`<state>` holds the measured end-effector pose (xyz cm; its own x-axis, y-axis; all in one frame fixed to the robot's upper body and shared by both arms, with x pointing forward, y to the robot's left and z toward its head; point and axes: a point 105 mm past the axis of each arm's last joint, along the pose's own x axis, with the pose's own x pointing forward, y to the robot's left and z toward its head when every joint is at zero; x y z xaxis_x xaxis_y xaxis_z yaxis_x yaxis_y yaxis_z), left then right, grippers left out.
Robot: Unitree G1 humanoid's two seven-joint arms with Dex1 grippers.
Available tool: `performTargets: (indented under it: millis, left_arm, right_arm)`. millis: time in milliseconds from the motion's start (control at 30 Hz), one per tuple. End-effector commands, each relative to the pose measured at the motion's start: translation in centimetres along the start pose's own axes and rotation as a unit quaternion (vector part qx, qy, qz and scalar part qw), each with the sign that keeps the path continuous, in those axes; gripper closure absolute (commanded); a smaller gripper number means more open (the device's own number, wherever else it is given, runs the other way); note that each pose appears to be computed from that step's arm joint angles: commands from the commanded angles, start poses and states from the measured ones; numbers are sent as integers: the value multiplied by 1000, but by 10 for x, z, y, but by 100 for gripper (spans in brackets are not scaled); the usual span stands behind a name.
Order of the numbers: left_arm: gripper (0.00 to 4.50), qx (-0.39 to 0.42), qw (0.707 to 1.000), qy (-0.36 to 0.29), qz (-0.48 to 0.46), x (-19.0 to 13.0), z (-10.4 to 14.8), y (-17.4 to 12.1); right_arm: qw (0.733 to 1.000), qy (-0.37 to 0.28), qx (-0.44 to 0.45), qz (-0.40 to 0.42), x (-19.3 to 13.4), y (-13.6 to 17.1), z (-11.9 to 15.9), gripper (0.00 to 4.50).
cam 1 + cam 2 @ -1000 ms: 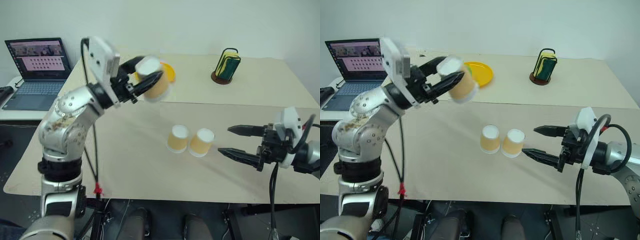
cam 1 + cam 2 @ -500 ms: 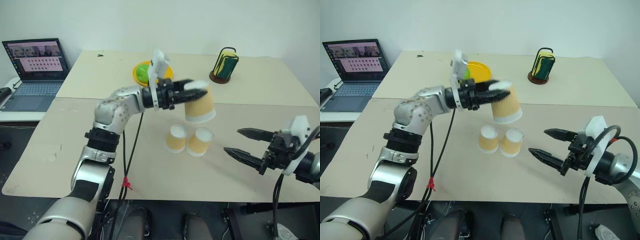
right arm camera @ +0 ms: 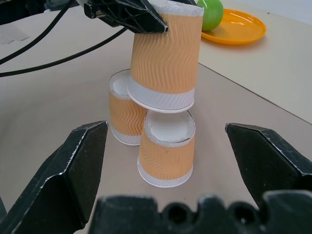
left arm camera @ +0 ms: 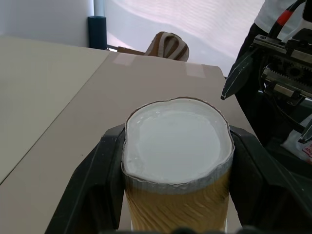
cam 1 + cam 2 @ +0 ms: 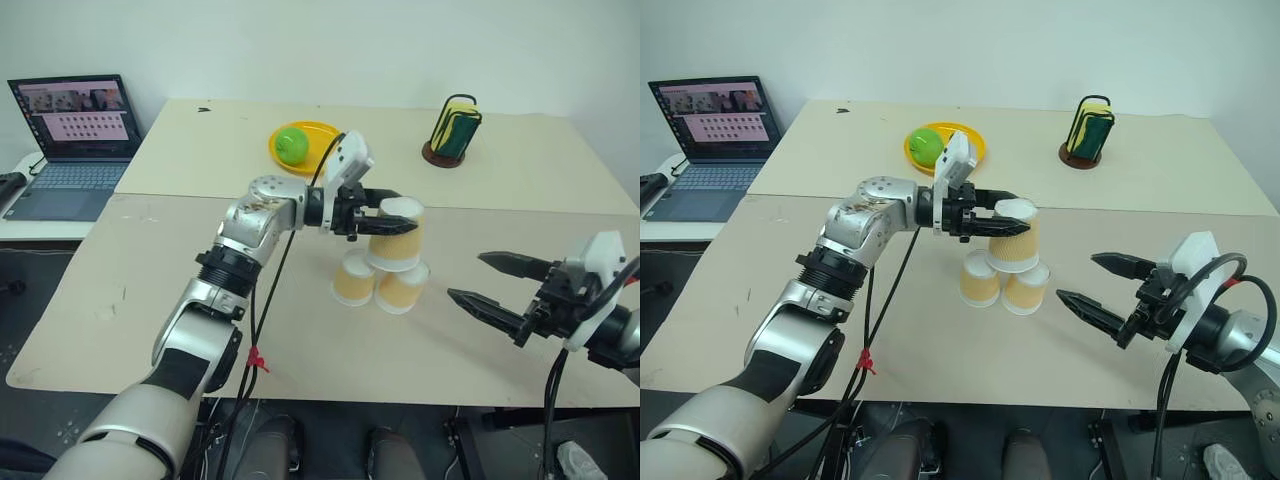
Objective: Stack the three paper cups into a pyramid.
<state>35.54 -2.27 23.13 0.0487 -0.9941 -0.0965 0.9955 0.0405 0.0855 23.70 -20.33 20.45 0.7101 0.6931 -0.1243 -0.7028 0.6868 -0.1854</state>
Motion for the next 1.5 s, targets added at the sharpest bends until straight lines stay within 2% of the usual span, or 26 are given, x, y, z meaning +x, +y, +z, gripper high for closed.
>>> performTargets:
  millis: [33, 433, 467, 533, 600, 633, 1033, 1500]
  left_arm:
    - [212, 35, 999, -8, -21, 3, 14, -8]
    - [212, 48, 998, 19, -35, 1, -1, -18]
    - [135, 49, 998, 20, -31, 1, -2, -17]
    - [88, 48, 998, 19, -29, 1, -1, -17]
    - [13, 50, 998, 19, -29, 1, -1, -17]
    - [5, 49, 998, 18, -28, 1, 0, -17]
    - [5, 45, 999, -3, -21, -5, 11, -15]
    - [5, 39, 999, 0, -11, -18, 11, -17]
  right_arm:
    - [999, -21, -30, -11, -3, -2, 13, 0]
    - [999, -24, -35, -9, -2, -4, 15, 0]
    - [999, -24, -36, -8, -1, -4, 15, 0]
    - [999, -25, -36, -7, -1, -4, 15, 0]
    - [999, -26, -36, -6, 0, -4, 16, 0]
    - [999, -26, -36, -5, 0, -4, 16, 0]
    - [999, -26, -36, -1, 2, -6, 16, 0]
    - [999, -27, -39, 7, 3, -11, 18, 0]
